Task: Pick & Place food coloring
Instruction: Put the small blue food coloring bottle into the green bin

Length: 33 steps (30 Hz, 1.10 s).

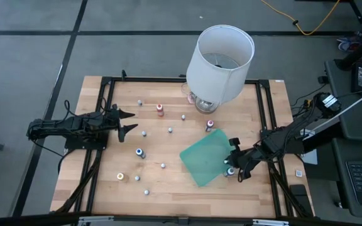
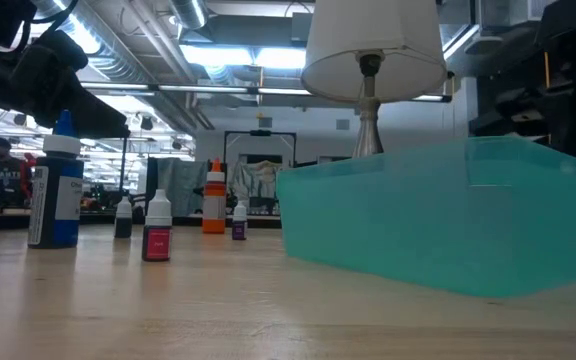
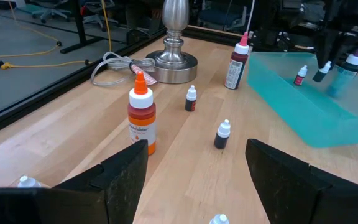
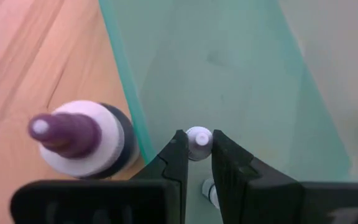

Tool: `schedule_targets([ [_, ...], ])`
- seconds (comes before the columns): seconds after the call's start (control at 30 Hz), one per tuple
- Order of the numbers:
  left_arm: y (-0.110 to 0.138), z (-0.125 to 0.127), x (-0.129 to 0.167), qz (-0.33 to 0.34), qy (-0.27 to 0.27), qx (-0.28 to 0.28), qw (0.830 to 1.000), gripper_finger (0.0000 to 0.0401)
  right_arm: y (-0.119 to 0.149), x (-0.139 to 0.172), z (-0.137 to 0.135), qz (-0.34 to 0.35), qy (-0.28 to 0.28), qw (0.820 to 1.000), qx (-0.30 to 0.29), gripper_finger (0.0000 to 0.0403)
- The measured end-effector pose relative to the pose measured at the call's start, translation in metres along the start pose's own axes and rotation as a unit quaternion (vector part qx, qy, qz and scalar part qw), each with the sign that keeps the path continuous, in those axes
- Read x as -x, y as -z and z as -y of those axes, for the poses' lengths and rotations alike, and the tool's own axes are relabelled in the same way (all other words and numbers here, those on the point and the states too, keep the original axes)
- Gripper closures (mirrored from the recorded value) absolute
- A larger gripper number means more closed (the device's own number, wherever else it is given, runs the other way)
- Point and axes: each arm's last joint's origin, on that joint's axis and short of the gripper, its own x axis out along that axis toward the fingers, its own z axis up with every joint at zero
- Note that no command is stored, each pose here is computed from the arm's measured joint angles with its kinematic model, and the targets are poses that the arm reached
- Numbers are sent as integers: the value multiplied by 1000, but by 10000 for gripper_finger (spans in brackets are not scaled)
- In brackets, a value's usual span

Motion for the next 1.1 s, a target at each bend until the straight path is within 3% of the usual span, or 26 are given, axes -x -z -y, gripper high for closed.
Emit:
schedule_targets([
  [0.93,0,0,0,0,0,0,1000,135,6,-10,12,-38,0,999,-7,348],
  [1.1,0,0,0,0,0,0,1000,135,7,-10,12,-44,1,999,-7,327],
])
